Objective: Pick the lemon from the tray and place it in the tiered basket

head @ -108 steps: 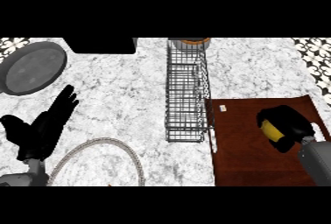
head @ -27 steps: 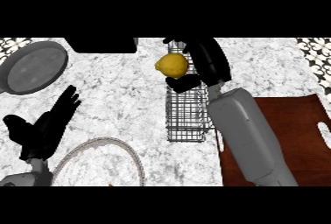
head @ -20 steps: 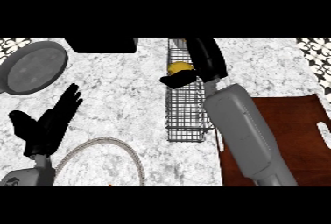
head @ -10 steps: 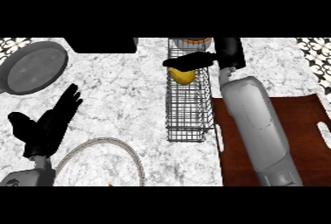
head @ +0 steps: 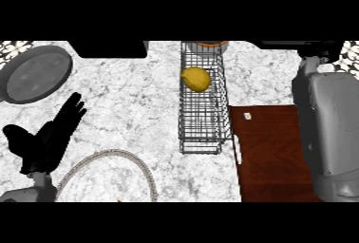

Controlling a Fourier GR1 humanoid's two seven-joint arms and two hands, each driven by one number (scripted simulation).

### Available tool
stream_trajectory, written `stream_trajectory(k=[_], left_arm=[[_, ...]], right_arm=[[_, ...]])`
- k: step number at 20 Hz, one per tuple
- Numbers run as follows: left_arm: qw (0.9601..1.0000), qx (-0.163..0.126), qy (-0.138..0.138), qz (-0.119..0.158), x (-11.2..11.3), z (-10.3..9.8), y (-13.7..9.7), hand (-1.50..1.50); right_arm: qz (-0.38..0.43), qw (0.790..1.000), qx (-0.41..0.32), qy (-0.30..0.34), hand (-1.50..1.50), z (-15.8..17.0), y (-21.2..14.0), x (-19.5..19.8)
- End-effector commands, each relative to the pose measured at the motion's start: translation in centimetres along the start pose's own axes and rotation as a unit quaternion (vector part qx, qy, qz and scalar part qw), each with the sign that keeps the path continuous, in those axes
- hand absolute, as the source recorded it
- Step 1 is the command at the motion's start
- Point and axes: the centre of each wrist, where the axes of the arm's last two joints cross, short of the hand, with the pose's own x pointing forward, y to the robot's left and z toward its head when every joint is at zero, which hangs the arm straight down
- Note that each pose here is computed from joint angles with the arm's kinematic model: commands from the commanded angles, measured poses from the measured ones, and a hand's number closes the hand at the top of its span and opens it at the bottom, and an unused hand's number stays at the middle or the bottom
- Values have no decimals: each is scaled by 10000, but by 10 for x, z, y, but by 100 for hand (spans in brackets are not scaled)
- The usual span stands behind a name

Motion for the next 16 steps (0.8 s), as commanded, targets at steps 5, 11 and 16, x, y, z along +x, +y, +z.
stream_trajectory(k=[5, 11, 16], left_arm=[[10000, 13, 6, 29, -2, 5, -4, 0], [9999, -90, -22, 79, 12, -3, -9, 0], [9999, -35, 49, 94, -9, 3, 1, 0]], right_arm=[[-90, 9963, -853, -57, -150, -15, -136, 0], [-22, 9965, -830, -15, -150, -11, -198, -12], [54, 9966, -793, -201, -150, -6, -265, 1]])
